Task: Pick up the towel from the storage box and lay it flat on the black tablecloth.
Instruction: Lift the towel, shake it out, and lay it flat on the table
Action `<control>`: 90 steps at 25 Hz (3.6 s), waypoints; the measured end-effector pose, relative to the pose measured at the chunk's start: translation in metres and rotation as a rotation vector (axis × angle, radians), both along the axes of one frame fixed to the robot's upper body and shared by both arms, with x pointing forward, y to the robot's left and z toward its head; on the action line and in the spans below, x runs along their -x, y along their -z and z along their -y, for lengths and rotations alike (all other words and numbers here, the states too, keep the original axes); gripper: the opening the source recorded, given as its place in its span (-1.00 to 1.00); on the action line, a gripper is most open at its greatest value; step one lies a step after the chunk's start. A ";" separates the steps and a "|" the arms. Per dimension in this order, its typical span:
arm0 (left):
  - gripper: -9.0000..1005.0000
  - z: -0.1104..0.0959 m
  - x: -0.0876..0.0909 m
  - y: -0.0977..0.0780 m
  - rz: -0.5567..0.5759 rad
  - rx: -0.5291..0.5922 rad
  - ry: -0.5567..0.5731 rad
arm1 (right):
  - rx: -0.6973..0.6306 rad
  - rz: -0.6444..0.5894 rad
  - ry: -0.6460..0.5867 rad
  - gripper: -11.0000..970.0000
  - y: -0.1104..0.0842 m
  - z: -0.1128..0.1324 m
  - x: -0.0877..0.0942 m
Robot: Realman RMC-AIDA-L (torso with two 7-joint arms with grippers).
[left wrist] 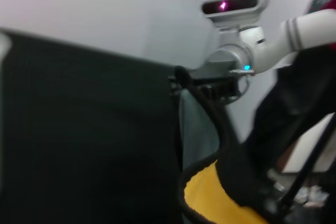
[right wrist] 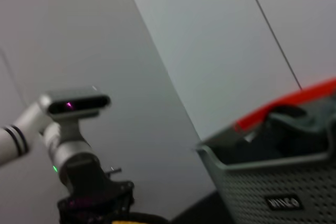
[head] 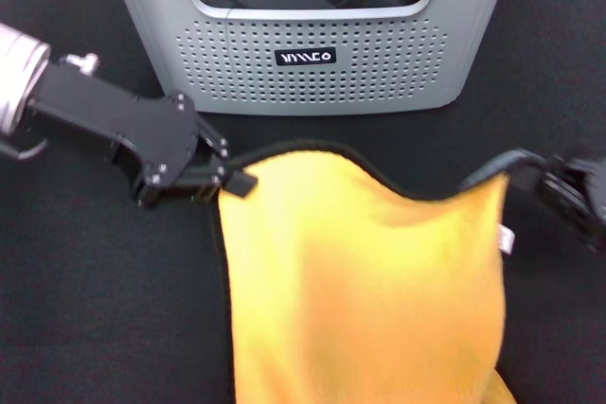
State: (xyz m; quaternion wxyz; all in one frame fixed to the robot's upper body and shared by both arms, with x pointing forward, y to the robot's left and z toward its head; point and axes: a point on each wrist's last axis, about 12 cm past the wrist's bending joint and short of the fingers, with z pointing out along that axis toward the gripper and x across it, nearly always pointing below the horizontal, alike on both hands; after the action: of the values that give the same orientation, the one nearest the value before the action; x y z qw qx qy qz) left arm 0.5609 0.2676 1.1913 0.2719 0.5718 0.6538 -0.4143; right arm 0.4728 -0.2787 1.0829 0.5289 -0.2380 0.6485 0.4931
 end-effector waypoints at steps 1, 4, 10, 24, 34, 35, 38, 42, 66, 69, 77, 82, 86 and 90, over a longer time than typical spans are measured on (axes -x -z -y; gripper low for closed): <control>-0.96 -0.001 -0.004 0.000 0.004 -0.019 -0.016 | 0.013 -0.014 0.001 -0.74 0.003 -0.002 -0.008; -0.96 -0.008 -0.010 -0.002 0.013 -0.059 -0.061 | 0.071 -0.022 0.015 -0.74 0.004 -0.010 -0.030; -0.96 -0.017 -0.015 -0.003 0.025 -0.081 -0.130 | 0.125 -0.046 0.050 -0.74 0.005 -0.010 -0.049; -0.96 -0.018 -0.027 0.018 0.045 -0.181 -0.258 | 0.222 -0.089 0.046 -0.73 0.012 -0.022 -0.068; -0.96 -0.003 -0.034 0.039 0.066 -0.267 -0.305 | 0.282 -0.110 0.076 -0.73 0.017 -0.026 -0.080; -0.96 -0.002 -0.034 0.040 0.068 -0.274 -0.309 | 0.291 -0.110 0.079 -0.72 0.017 -0.027 -0.082; -0.96 0.001 -0.037 0.043 0.077 -0.283 -0.325 | 0.315 -0.109 0.088 -0.72 0.018 -0.029 -0.087; -0.96 0.004 -0.039 0.046 0.093 -0.292 -0.336 | 0.329 -0.112 0.092 -0.72 0.019 -0.031 -0.091; -0.96 0.009 -0.044 0.057 0.104 -0.324 -0.393 | 0.368 -0.130 0.130 -0.71 0.025 -0.032 -0.096; -0.96 0.011 -0.044 0.058 0.103 -0.322 -0.393 | 0.369 -0.131 0.137 -0.71 0.026 -0.031 -0.096; -0.96 0.012 -0.044 0.063 0.110 -0.330 -0.407 | 0.372 -0.130 0.141 -0.70 0.026 -0.031 -0.096; -0.96 0.013 -0.044 0.068 0.103 -0.331 -0.418 | 0.384 -0.127 0.155 -0.70 0.027 -0.030 -0.098; -0.95 0.015 -0.044 0.072 0.102 -0.331 -0.429 | 0.387 -0.121 0.162 -0.70 0.027 -0.030 -0.098; -0.95 0.016 -0.044 0.075 0.094 -0.332 -0.431 | 0.389 -0.115 0.158 -0.70 0.026 -0.031 -0.099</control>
State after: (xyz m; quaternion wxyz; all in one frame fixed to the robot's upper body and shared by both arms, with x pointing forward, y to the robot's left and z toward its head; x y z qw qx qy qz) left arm 0.6050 0.2519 1.1164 0.2865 0.4748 0.8061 -0.2068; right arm 0.5720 -0.2478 1.0565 0.4720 -0.2555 0.7773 0.3283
